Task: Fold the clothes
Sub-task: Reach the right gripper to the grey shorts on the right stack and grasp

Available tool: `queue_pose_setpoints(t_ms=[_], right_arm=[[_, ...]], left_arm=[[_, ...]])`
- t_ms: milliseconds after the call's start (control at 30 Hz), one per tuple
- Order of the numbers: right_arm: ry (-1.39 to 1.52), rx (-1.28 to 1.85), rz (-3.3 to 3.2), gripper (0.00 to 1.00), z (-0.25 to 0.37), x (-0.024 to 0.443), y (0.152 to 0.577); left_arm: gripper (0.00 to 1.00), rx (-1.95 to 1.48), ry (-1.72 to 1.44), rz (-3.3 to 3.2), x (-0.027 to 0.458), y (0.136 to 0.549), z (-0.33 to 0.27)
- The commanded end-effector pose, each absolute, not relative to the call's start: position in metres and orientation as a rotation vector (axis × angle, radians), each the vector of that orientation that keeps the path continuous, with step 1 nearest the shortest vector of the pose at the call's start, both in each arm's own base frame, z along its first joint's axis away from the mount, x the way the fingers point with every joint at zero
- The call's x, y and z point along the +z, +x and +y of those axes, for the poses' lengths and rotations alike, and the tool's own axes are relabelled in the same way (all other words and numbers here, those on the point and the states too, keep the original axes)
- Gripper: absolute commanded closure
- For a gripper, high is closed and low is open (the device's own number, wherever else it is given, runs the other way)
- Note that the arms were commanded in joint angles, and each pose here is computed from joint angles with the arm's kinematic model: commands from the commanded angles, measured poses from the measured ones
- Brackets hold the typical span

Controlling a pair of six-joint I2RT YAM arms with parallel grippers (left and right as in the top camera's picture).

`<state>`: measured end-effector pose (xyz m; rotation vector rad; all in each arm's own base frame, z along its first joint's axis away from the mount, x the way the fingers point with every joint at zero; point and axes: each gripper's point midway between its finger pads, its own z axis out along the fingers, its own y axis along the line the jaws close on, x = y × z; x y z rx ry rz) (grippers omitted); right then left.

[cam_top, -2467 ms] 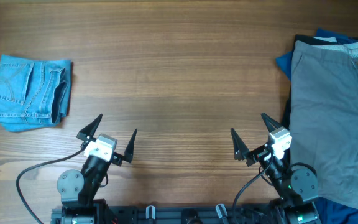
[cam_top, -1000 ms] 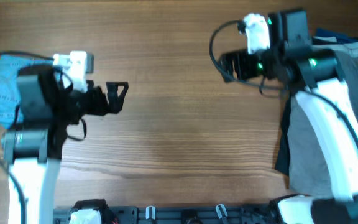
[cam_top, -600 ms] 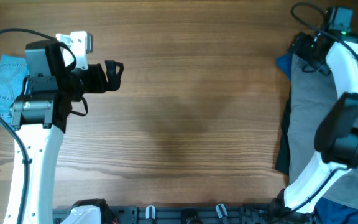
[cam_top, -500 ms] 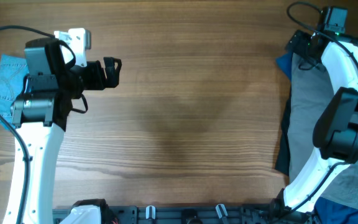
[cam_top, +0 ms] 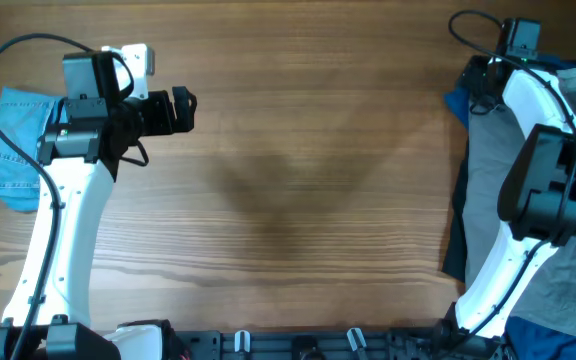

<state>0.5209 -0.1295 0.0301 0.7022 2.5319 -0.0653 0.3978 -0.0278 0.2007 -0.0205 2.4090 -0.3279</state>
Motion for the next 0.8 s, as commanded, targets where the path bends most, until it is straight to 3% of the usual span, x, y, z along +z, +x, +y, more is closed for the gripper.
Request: queue_pose_setpoints(t_ms=[0,67,233,267,333,500,567,667,700,767], right_arm=[[0.700,-0.091,2.544,0.75,-0.130,0.021,0.521],[0.695,-0.087,2.512,0.96,-0.131,0.038,0.525],[0.639,-0.032,2.358,0.93,-0.126,0.125,0.531],[0.614,0.020,2.364,0.42,-0.119,0.126,0.533],[0.612,0.038,2.413,0.32,-0.111,0.109,0.529],[0.651,-0.080,2.537,0.25,-0.117,0.044,0.520],[0.647,-0.082,2.581,0.27,-0.116,0.022,0.518],[0.654,-0.096,2.612,0.41,-0.117,0.006,0.514],[0.672,-0.116,2.603,0.58,-0.120,0.007,0.514],[0.674,-0.115,2.584,0.75,-0.120,0.011,0.517]], left_arm=[[0.00,-0.323,-0.018,2.373,0.211,0.404,-0.027],[0.00,-0.322,-0.018,2.372,0.211,0.404,-0.027],[0.00,-0.313,-0.009,2.303,0.234,0.406,-0.026],[0.00,-0.310,-0.004,2.279,0.242,0.406,-0.026],[0.00,-0.307,0.001,2.250,0.252,0.403,-0.026],[0.00,-0.308,0.000,2.256,0.251,0.402,-0.026],[0.00,-0.308,0.000,2.256,0.251,0.402,-0.026],[0.00,-0.308,0.000,2.256,0.251,0.402,-0.026],[0.00,-0.308,0.000,2.256,0.251,0.402,-0.026],[0.00,-0.309,0.000,2.256,0.251,0.402,-0.026]])
